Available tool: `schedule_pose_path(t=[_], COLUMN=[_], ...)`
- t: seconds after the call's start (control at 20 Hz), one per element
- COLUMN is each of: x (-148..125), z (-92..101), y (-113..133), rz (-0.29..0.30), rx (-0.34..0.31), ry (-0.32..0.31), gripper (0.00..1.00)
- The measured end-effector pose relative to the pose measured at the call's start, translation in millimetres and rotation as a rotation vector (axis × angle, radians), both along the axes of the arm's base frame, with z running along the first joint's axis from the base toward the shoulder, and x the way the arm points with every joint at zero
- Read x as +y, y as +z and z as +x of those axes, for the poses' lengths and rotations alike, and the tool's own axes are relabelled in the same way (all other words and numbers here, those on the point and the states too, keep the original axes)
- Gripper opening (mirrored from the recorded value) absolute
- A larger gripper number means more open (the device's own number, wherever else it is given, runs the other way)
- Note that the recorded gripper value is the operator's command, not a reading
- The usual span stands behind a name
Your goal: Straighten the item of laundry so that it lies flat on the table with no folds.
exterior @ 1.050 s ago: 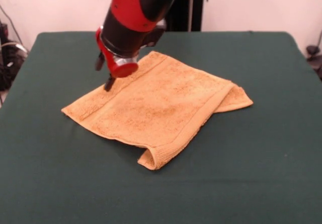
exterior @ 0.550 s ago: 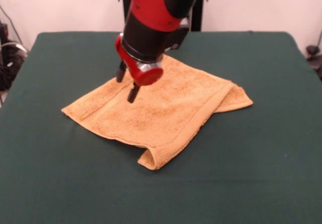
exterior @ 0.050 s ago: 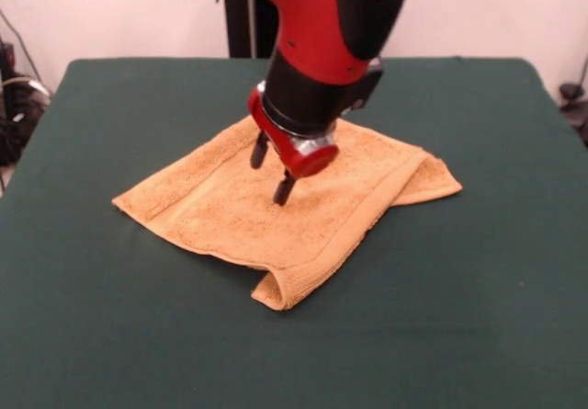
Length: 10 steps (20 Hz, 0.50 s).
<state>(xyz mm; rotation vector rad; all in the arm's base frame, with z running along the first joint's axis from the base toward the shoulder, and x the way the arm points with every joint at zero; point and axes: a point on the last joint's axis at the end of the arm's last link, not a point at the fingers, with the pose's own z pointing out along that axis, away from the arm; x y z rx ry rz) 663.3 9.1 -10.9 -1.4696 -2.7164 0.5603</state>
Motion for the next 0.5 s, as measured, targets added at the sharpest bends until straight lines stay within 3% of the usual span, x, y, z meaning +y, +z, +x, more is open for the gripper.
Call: schedule_pose_path(t=[0.35, 0.5], x=[32.0, 32.3], z=[-17.9, -14.5], y=[-37.0, -36.2], rz=[-0.005, -0.023], rx=[0.103, 0.108], ry=[0.043, 0.052], gripper=[1.0, 1.0])
